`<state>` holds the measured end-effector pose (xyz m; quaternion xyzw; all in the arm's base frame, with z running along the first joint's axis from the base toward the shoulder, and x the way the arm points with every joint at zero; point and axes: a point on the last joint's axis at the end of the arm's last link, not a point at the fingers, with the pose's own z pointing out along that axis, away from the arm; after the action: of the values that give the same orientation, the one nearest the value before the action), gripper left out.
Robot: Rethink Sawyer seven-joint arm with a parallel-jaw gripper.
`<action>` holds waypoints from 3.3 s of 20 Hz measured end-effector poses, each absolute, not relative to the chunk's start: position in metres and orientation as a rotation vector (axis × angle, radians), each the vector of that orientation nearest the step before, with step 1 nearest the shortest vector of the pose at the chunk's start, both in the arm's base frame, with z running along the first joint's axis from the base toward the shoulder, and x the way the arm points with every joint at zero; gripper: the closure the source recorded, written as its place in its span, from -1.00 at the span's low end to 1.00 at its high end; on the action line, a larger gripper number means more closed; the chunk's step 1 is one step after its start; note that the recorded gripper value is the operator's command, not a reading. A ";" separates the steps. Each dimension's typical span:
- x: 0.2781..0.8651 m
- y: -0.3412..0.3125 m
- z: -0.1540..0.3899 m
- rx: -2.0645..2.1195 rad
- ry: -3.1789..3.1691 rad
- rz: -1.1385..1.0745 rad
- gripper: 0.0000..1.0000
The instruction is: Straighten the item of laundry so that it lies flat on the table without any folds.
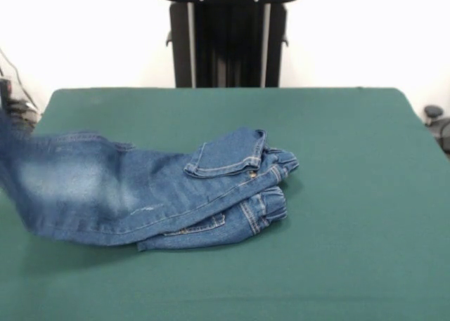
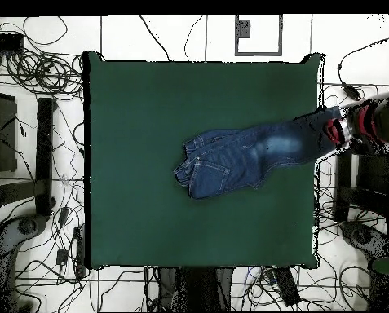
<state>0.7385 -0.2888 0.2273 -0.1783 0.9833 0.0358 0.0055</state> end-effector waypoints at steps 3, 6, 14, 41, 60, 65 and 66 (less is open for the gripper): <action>0.739 -0.289 0.228 -0.557 3.076 0.115 -1.00; 0.739 -0.289 0.228 -0.558 3.076 0.115 -1.00; 0.739 -0.289 0.228 -0.558 3.075 0.115 -1.00; 0.735 -0.256 0.248 -0.642 2.938 -0.090 -1.00; 0.723 -0.216 0.199 -0.706 2.869 -0.207 -1.00; 0.721 -0.221 0.187 -0.675 2.844 -0.223 -1.00; 0.721 -0.222 0.183 -0.665 2.839 -0.222 -1.00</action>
<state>0.7212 -0.2222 0.1832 -0.2260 0.9651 -0.0755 0.1087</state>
